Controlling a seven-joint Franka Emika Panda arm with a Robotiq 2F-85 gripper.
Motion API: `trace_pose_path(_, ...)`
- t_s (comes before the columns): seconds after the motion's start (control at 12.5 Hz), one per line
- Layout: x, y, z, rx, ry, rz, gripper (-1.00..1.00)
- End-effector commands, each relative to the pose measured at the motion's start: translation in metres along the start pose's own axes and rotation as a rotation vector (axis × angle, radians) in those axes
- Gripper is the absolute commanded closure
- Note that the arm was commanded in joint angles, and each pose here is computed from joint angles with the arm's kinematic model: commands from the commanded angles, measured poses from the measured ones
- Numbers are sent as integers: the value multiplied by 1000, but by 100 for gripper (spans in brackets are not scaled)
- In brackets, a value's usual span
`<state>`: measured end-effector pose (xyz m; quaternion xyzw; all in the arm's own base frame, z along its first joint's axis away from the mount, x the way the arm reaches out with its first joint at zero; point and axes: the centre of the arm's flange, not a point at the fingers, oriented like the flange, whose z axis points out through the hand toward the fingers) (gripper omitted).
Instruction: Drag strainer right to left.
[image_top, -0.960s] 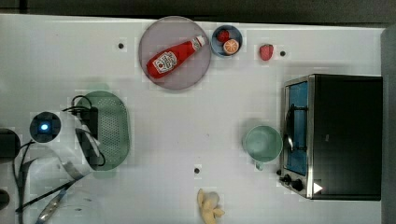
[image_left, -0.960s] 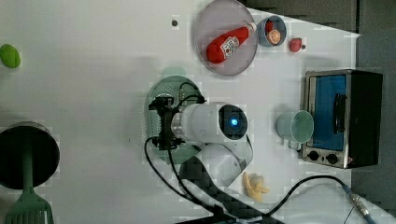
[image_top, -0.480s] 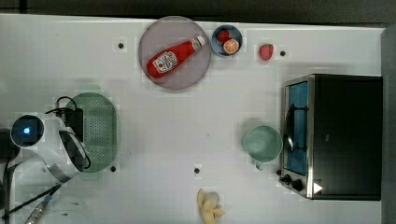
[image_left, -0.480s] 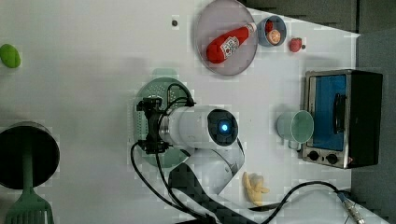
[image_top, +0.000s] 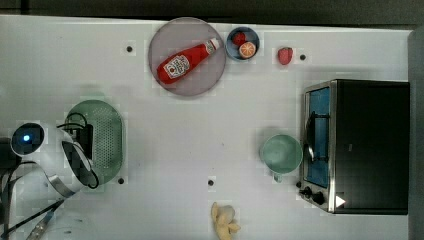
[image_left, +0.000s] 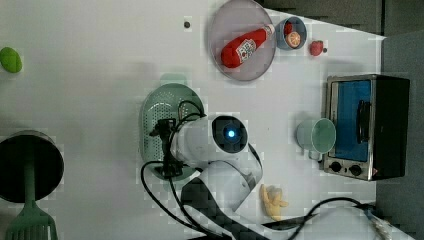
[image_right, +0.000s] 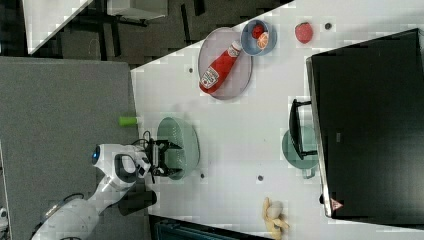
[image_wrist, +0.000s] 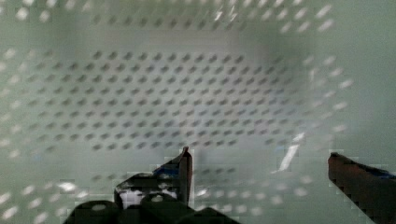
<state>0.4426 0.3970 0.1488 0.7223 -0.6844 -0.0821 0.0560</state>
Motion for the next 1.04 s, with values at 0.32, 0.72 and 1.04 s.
trace_pose_path(0.32,77,2,-246,83,-5,-236,-100)
trace_pose_path(0.72,235,46,-405,165,-25,-396,-100)
trace_pose_path(1.04,380,94,-463,184,105,-582,-100)
